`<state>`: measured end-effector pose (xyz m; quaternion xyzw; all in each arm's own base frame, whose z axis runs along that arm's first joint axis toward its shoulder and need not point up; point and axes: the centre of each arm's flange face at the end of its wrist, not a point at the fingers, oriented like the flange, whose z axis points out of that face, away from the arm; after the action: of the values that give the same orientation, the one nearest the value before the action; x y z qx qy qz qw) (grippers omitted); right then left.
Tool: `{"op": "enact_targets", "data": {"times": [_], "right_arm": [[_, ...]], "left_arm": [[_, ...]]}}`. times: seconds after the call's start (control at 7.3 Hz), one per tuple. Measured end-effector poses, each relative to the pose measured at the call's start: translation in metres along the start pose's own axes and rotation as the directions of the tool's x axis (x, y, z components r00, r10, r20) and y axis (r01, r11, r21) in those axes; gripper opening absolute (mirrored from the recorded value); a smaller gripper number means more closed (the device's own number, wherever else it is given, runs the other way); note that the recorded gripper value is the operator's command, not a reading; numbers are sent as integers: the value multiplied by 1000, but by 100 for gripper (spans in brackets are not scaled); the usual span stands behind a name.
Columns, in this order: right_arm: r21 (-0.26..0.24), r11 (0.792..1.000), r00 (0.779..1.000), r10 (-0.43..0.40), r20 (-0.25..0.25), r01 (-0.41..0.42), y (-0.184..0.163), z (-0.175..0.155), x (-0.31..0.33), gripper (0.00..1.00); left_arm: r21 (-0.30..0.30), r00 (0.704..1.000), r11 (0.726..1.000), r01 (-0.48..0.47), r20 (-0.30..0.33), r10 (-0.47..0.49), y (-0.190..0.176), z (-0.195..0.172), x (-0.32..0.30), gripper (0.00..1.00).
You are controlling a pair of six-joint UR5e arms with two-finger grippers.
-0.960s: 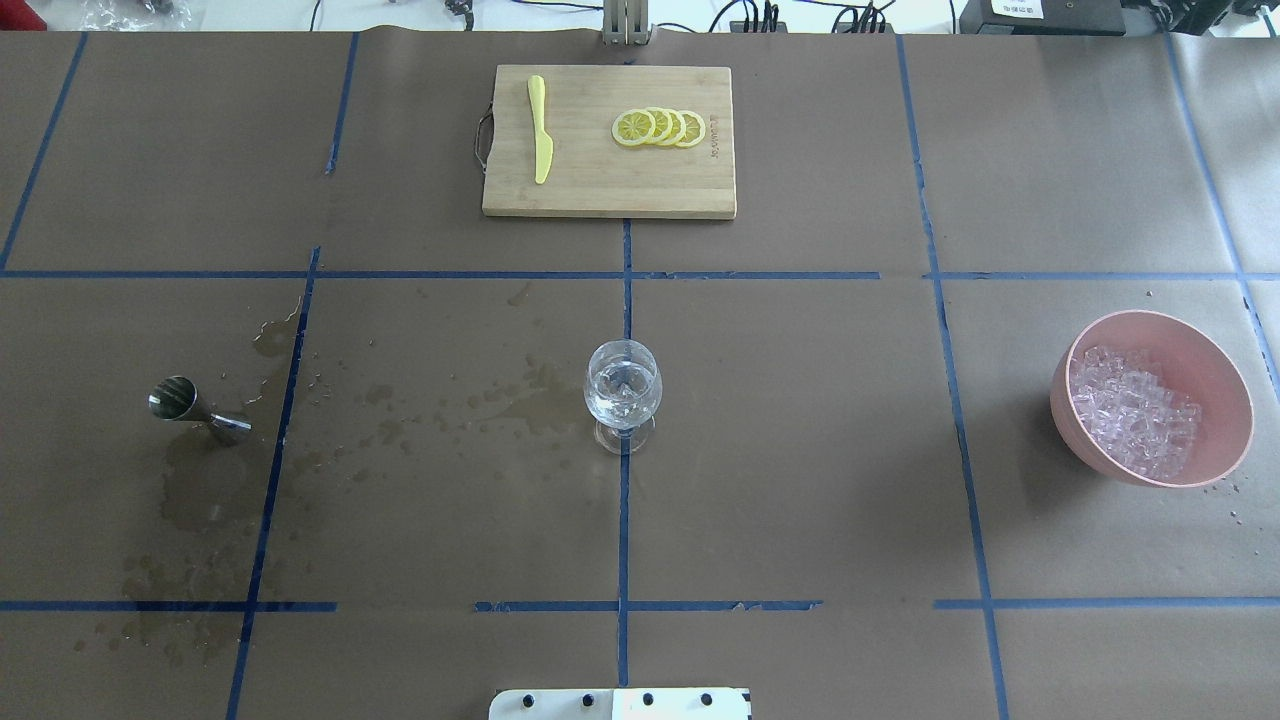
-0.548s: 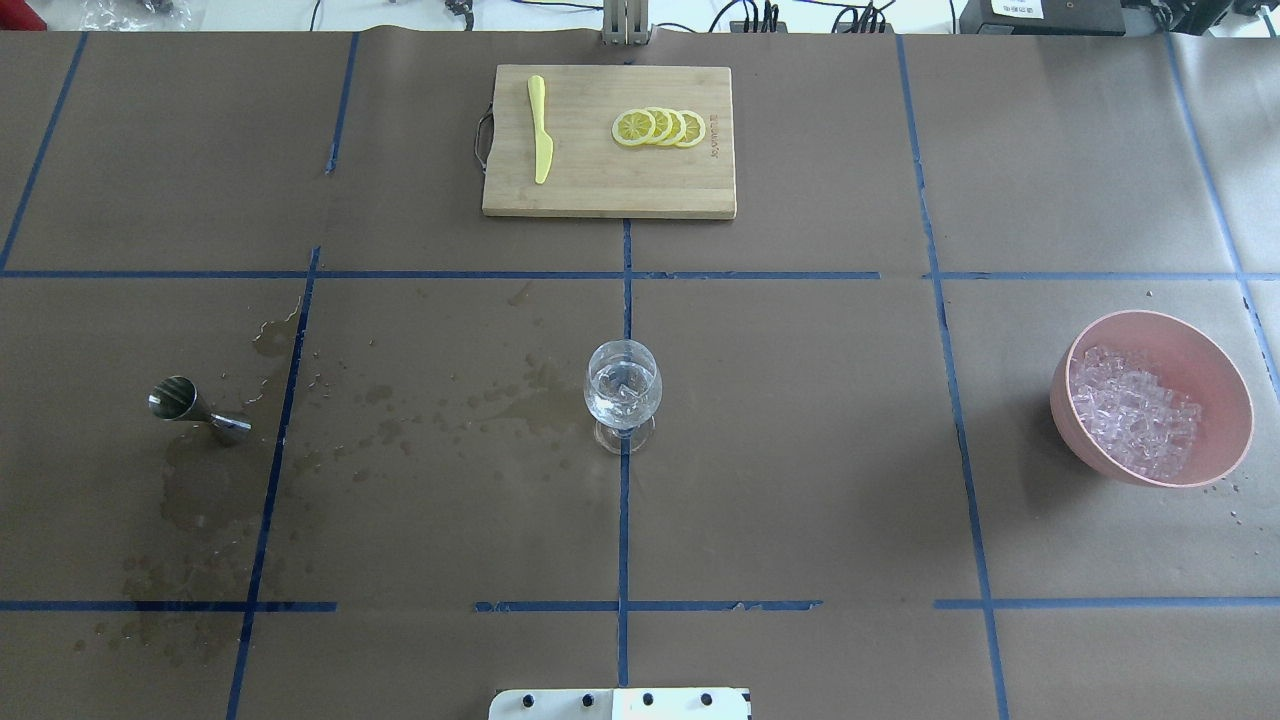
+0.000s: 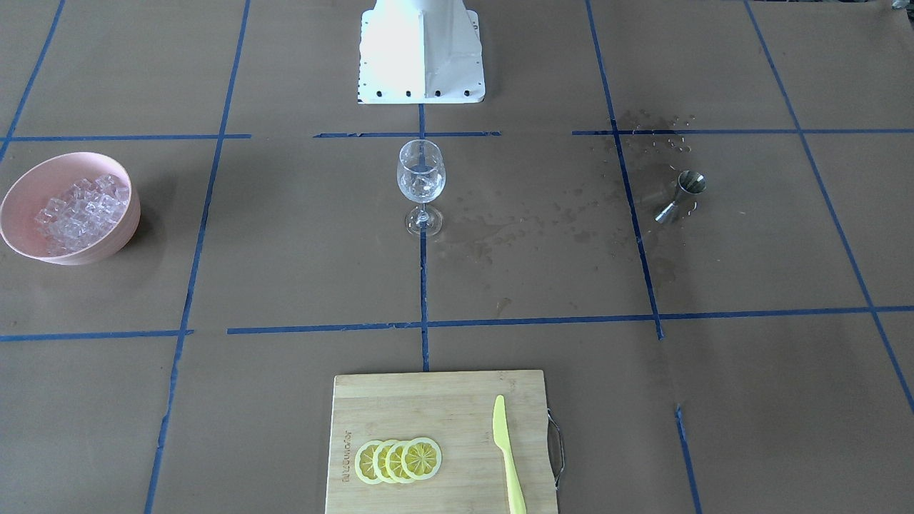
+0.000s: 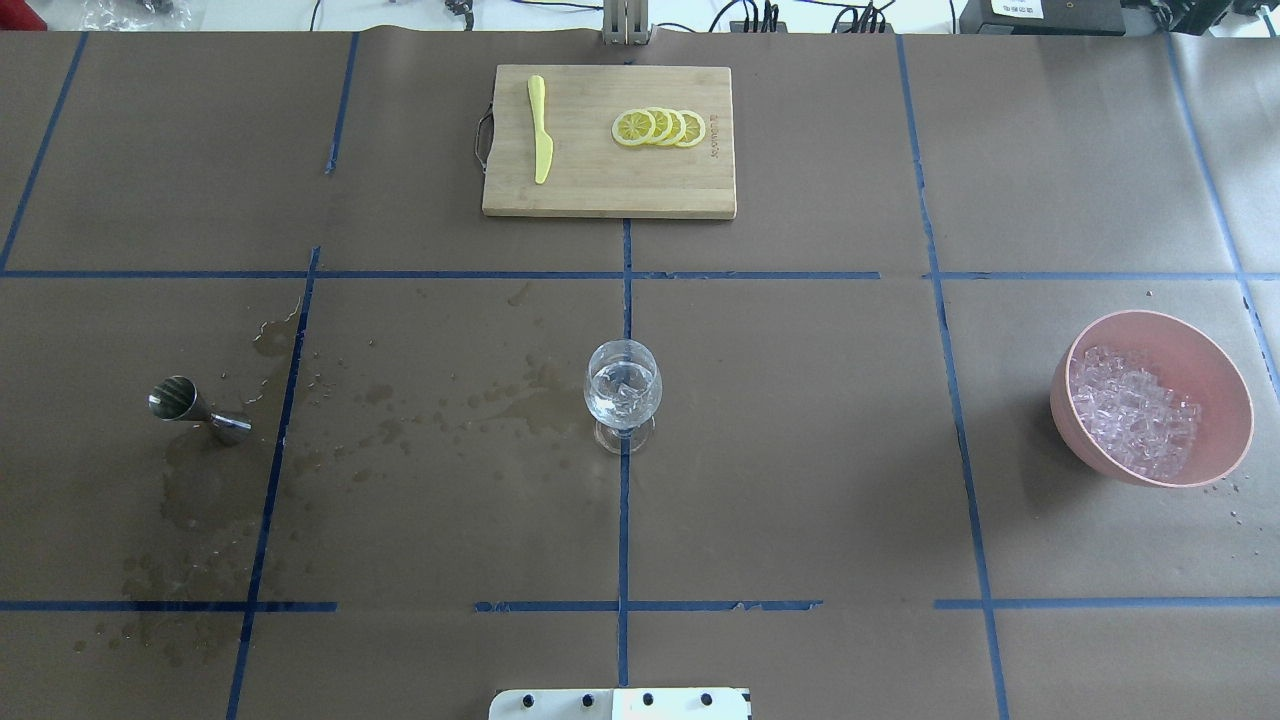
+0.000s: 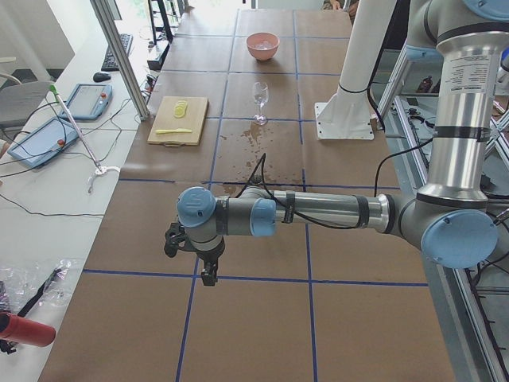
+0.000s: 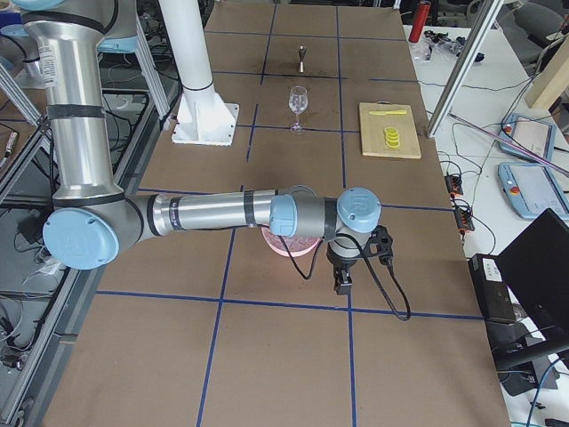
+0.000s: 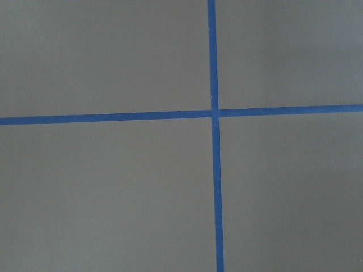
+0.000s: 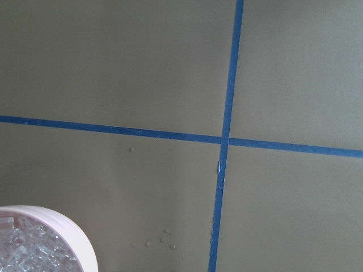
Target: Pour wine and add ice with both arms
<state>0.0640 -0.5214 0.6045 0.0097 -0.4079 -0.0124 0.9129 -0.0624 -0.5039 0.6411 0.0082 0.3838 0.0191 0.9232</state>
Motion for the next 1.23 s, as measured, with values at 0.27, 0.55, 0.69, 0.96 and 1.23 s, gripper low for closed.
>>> {"op": "enact_targets", "data": {"times": [0.27, 0.55, 0.69, 0.96, 1.23], "right_arm": [[3, 1000, 999, 31, -23, -31, 0, -1, 3, 100], [4, 999, 998, 44, -35, -44, 1, -2, 8, 100], [5, 999, 998, 51, -40, -50, 3, -2, 11, 100], [11, 998, 997, 58, -48, -57, 4, -5, 15, 100], [12, 998, 997, 58, -49, -58, 4, -6, 16, 100]], "left_arm": [[4, 1000, 1000, -3, 0, 3, 0, -2, 2, 100], [6, 1000, 1000, -5, 1, 5, -1, -3, 3, 100], [6, 1000, 1000, -7, 1, 7, -2, -3, 3, 100], [7, 1000, 1000, -8, 2, 8, -2, -3, 3, 100], [9, 1000, 1000, -12, 3, 12, -2, -4, 4, 100]]}}
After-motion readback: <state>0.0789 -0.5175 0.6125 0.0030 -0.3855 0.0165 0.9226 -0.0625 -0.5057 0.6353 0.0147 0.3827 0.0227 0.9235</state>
